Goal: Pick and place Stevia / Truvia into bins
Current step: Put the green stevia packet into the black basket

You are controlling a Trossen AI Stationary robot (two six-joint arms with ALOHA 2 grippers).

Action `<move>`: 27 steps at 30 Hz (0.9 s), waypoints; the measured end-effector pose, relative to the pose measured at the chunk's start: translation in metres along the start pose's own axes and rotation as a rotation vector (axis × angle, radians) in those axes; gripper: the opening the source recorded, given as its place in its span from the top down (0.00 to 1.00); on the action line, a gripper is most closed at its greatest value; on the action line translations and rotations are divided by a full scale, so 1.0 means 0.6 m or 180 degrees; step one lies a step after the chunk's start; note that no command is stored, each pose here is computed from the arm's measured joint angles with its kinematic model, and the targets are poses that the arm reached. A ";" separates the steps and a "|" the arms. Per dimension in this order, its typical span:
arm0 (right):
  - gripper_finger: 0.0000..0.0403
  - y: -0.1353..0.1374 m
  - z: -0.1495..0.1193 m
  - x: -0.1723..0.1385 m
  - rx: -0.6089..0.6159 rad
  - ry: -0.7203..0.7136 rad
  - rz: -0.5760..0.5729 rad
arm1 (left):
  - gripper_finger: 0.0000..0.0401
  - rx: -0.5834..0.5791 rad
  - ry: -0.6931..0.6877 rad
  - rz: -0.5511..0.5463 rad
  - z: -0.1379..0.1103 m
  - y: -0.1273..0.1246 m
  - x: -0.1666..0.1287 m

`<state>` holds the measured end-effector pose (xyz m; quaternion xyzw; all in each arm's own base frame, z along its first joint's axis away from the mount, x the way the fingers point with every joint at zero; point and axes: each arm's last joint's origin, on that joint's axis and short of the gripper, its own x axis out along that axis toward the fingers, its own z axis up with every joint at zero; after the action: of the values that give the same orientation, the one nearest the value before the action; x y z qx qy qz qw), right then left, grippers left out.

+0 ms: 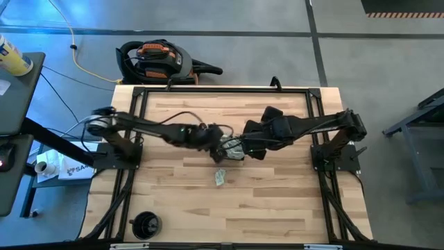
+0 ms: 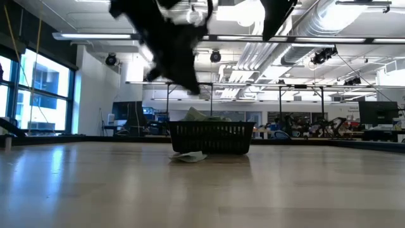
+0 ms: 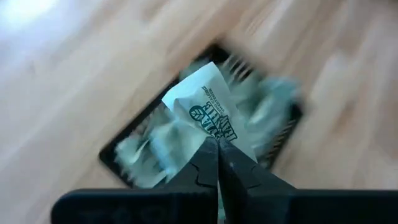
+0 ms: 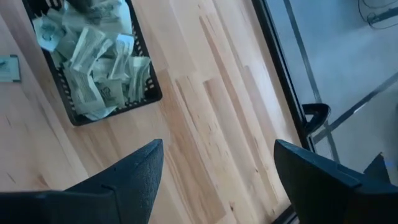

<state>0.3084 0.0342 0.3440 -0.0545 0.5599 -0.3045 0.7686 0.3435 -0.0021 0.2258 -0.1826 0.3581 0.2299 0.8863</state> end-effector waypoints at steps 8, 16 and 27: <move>0.27 0.007 -0.010 -0.007 -0.0065 0.0046 -0.0064 | 0.90 -0.0205 0.0720 -0.0311 -0.022 0.022 0.062; 0.27 0.003 -0.007 -0.004 -0.0143 0.0040 -0.0055 | 0.75 -0.0223 0.0568 -0.0267 0.033 0.001 0.010; 0.27 0.021 0.007 -0.003 -0.0190 -0.0056 0.0506 | 0.54 0.0310 0.0963 -0.0006 0.027 -0.045 -0.070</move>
<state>0.3171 0.0445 0.3417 -0.0355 0.5645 -0.2251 0.7933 0.3404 -0.0283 0.2712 -0.1723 0.4981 0.1813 0.8302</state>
